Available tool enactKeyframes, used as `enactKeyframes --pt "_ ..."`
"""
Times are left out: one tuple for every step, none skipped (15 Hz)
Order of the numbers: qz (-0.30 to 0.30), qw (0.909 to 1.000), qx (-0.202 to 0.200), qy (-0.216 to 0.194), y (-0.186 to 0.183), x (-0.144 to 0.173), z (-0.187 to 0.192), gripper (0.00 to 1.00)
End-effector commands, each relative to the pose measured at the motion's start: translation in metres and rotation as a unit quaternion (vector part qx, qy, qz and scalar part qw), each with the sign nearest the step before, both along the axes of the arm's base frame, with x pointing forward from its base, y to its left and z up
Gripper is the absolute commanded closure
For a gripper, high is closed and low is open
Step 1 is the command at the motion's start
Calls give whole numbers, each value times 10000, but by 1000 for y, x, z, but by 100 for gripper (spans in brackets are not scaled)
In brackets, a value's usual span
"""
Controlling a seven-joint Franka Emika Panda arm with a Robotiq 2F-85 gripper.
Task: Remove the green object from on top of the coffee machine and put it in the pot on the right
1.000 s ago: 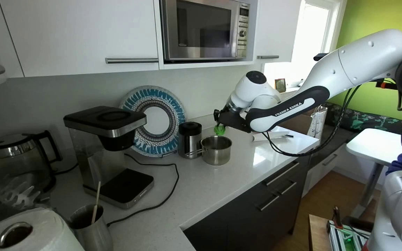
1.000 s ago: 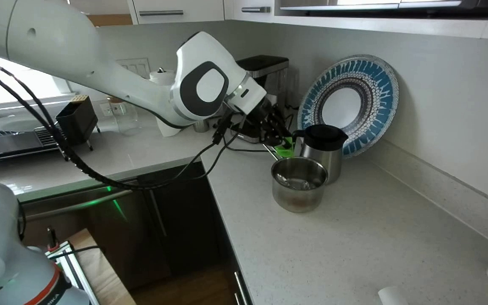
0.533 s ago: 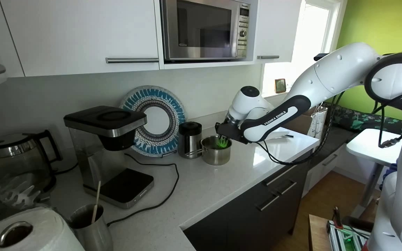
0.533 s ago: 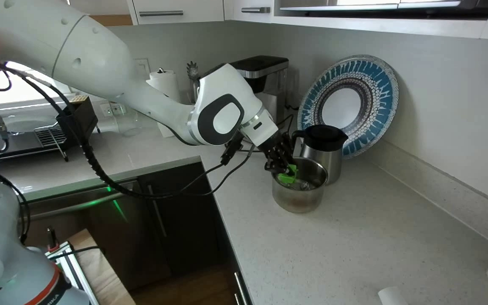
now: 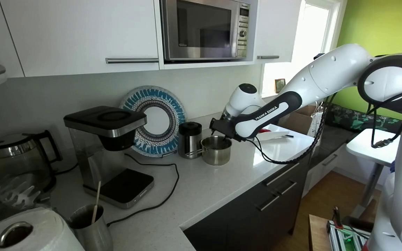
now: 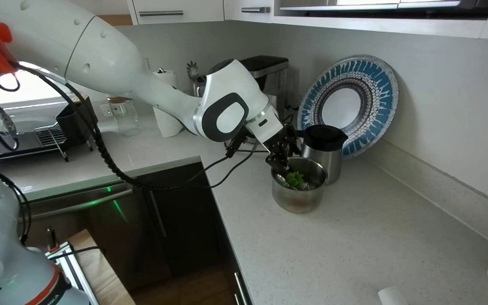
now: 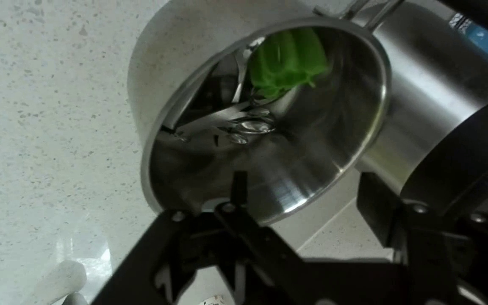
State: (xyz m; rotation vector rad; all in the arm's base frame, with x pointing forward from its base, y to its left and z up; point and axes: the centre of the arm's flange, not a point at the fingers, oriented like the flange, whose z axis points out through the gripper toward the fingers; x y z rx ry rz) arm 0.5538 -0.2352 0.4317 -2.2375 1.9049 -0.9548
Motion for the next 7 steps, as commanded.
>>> enactKeyframes --pt "440 9987 170 209 37 -14 34 1" --pt "803 9958 203 393 66 -26 40 0" --pt "1038 9931 168 514 87 -32 45 0" --pt "1307 9891 175 650 111 -43 48 0" --pt "1600 9842 156 744 134 -53 51 0" --pt "1210 9911 56 553 101 -16 41 0" --pt "1404 9881 65 619 121 -24 46 0"
